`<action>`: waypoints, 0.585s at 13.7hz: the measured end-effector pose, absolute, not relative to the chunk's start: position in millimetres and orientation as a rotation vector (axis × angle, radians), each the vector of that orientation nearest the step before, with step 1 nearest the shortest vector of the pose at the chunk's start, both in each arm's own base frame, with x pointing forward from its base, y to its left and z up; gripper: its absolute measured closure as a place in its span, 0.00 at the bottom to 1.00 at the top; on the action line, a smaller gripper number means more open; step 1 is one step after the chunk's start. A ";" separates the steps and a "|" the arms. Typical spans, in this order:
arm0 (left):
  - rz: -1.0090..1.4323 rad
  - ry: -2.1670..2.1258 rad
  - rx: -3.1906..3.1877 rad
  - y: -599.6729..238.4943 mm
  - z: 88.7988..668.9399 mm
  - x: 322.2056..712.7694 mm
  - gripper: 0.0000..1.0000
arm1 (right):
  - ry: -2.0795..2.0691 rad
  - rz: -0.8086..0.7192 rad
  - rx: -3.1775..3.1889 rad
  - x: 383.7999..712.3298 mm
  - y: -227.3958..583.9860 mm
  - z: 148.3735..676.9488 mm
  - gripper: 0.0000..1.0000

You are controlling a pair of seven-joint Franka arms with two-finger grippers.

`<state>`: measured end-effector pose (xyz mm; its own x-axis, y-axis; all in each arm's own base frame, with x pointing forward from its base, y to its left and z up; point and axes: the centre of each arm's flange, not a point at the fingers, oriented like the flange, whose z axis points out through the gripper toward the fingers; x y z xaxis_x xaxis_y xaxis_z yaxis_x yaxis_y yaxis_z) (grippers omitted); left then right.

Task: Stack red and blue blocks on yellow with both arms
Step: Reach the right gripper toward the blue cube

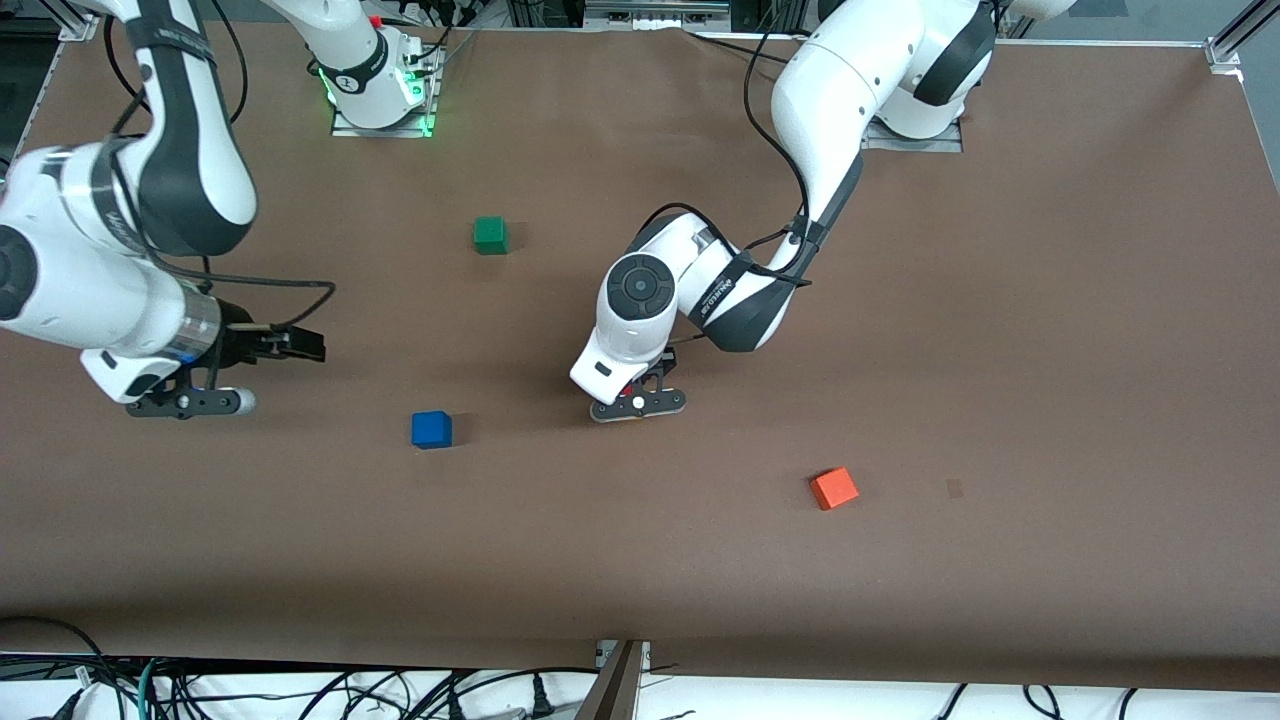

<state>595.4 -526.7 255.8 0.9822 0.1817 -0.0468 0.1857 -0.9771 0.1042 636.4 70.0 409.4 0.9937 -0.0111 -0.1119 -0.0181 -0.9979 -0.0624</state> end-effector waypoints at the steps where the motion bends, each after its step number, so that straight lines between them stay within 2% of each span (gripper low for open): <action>1: -0.054 0.282 3.019 -526.4 254.8 596.0 0.22 | 0.032 0.161 -3.072 634.6 74.9 399.8 0.00; 3: -0.053 0.287 3.019 -524.7 254.3 597.7 0.03 | 0.017 0.150 -3.069 630.3 89.2 385.5 0.00; 4: -0.051 0.290 3.018 -523.5 255.1 599.1 0.00 | 0.010 0.145 -3.069 628.2 95.2 379.2 0.00; 8: -0.082 0.368 2.994 -493.9 271.6 625.0 0.00 | -0.005 0.069 -3.073 618.6 108.5 339.8 0.00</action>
